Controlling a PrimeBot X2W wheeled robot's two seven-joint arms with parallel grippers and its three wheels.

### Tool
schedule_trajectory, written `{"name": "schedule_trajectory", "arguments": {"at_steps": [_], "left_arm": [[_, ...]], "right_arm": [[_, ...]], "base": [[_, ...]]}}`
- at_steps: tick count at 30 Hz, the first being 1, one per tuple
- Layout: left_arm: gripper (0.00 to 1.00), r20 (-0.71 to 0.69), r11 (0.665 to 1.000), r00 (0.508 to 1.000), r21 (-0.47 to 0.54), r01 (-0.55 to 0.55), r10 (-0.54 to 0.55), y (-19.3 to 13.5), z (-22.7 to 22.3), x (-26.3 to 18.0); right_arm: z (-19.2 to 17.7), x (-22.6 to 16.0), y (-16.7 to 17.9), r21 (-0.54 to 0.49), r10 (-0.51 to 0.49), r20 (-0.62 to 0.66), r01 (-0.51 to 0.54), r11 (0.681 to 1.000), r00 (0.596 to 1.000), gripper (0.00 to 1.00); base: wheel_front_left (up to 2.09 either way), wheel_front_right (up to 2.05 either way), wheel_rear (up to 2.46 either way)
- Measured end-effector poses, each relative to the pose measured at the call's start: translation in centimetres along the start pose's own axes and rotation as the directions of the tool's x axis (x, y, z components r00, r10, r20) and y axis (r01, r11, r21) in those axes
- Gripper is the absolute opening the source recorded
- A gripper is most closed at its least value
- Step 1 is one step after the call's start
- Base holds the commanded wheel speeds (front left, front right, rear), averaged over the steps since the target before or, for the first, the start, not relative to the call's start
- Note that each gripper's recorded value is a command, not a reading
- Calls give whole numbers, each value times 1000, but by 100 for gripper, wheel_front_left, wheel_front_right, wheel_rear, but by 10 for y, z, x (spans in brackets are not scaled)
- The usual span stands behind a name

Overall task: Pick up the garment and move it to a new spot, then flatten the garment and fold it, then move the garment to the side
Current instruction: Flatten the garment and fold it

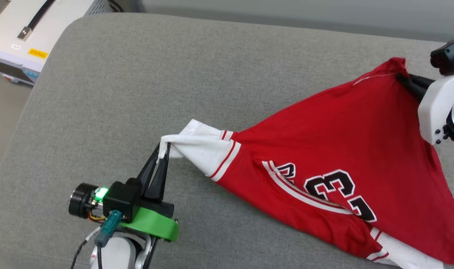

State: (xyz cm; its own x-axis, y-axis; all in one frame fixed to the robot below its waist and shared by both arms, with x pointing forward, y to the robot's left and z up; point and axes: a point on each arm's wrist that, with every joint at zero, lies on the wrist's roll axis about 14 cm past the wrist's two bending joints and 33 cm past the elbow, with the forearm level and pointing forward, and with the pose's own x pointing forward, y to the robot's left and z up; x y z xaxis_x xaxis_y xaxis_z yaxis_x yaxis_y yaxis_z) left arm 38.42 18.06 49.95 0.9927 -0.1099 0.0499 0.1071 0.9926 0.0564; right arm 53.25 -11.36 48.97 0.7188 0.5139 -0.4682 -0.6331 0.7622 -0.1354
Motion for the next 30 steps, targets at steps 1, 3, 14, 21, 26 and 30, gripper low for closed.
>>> {"name": "schedule_trajectory", "arguments": {"at_steps": [1, 3, 14, 21, 26, 30], "left_arm": [[0, 28, 1000, 999, 16, 16, -17, -2, 9, 4], [0, 86, 998, 995, 53, 46, -50, -4, 28, 13], [0, 477, 940, 828, 302, 160, -294, -34, 191, 78], [0, 573, 893, 702, 397, 213, -422, -59, 287, 123], [0, 531, 874, 715, 419, 245, -454, -59, 299, 169], [0, 525, 875, 721, 419, 244, -452, -51, 311, 207]], "right_arm": [[9, -7, -5, -3, -17, 35, 17, 1000, 999, 0], [26, -19, -13, -4, -44, 95, 45, 999, 995, 0], [141, -101, -64, 28, -222, 481, 237, 971, 849, 0], [207, -135, -98, 28, -306, 628, 372, 928, 716, 0], [237, -133, -128, 15, -354, 656, 457, 889, 667, 0], [257, -127, -158, 27, -403, 675, 526, 850, 618, 0]], "base": [[0, 0, 0], [0, 0, 0], [0, 0, 0], [0, 0, 0], [0, 0, 0], [0, 0, 0]]}}
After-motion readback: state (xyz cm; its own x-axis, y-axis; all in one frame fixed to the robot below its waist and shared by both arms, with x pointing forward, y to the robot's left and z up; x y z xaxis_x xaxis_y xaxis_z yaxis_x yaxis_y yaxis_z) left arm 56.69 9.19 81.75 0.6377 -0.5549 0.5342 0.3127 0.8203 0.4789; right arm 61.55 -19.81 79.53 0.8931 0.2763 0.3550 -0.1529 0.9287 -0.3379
